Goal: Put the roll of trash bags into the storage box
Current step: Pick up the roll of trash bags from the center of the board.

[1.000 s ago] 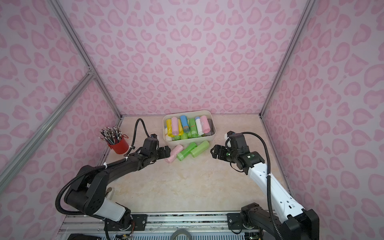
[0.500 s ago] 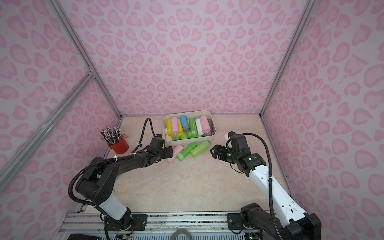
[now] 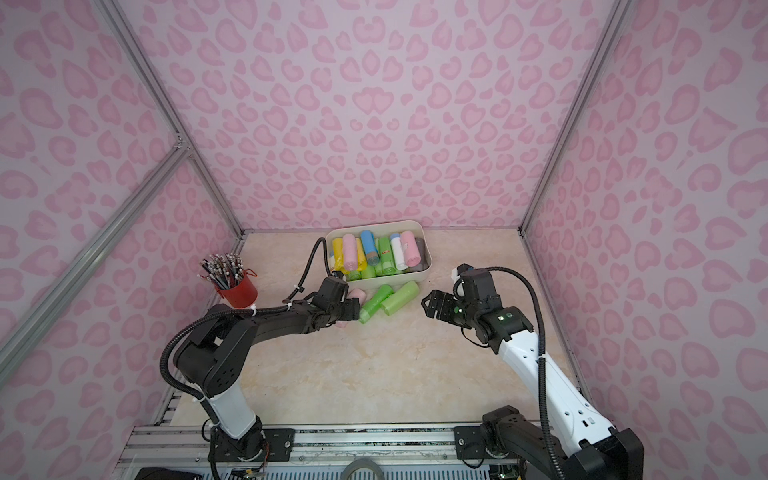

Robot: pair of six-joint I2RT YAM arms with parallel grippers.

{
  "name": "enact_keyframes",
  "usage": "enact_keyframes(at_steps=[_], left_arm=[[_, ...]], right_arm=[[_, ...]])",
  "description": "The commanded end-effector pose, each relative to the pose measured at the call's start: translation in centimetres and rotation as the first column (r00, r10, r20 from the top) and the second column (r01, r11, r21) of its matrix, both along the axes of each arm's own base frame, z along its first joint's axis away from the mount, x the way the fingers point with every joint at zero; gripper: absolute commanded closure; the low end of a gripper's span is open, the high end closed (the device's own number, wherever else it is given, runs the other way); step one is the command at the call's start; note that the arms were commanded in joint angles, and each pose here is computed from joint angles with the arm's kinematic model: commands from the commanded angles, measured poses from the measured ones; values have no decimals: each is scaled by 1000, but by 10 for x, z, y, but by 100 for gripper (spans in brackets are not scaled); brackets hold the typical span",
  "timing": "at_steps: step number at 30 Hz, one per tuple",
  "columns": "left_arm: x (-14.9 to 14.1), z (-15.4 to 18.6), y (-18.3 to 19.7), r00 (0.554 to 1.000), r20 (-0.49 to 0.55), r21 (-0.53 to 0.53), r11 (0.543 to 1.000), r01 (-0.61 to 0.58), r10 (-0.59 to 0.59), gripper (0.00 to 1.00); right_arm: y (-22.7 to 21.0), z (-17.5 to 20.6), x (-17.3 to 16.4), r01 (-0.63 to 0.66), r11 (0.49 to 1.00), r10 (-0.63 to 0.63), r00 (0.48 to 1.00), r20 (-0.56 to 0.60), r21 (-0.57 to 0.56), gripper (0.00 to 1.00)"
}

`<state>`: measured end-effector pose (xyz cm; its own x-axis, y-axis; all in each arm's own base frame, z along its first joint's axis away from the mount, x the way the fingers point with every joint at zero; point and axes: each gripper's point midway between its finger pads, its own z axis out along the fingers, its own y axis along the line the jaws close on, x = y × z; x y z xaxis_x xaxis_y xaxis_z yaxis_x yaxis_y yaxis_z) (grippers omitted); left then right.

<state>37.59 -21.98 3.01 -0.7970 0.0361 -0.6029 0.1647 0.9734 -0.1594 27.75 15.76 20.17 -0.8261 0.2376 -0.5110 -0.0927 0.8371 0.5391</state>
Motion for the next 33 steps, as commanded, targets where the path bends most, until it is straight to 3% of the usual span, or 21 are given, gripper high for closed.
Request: enact_keyframes(at_steps=[1, 4, 9, 12, 18, 33], left_arm=[[1, -6, 3, 1000, -2, 41, 999, -9, 9, 17], [-2, -13, 2, 1000, -14, 61, 998, -3, 4, 23], [-6, -12, 3, 1000, -8, 93, 995, -20, 21, 51], [-10, -9, -1, 1000, -3, 102, 995, -15, 16, 57], [-26, 17, 0, 998, 54, 158, 987, -30, 21, 60], [-34, 72, 3, 990, 136, 46, 998, -51, 44, 61]], right_arm=[[1, 2, 1, 0, 1000, 0, 1000, -4, 5, 10], [1, 3, 1, 2, 1000, -2, 1000, -3, 8, 10], [1, 3, 0, 5, 1000, -5, 1000, -5, 8, 10], [0, 4, -1, 6, 1000, -6, 1000, -5, 9, 10], [0, 6, -4, 7, 1000, -7, 1000, -3, 16, 10], [7, 7, 1, 10, 998, -8, 999, -34, 56, 10]])
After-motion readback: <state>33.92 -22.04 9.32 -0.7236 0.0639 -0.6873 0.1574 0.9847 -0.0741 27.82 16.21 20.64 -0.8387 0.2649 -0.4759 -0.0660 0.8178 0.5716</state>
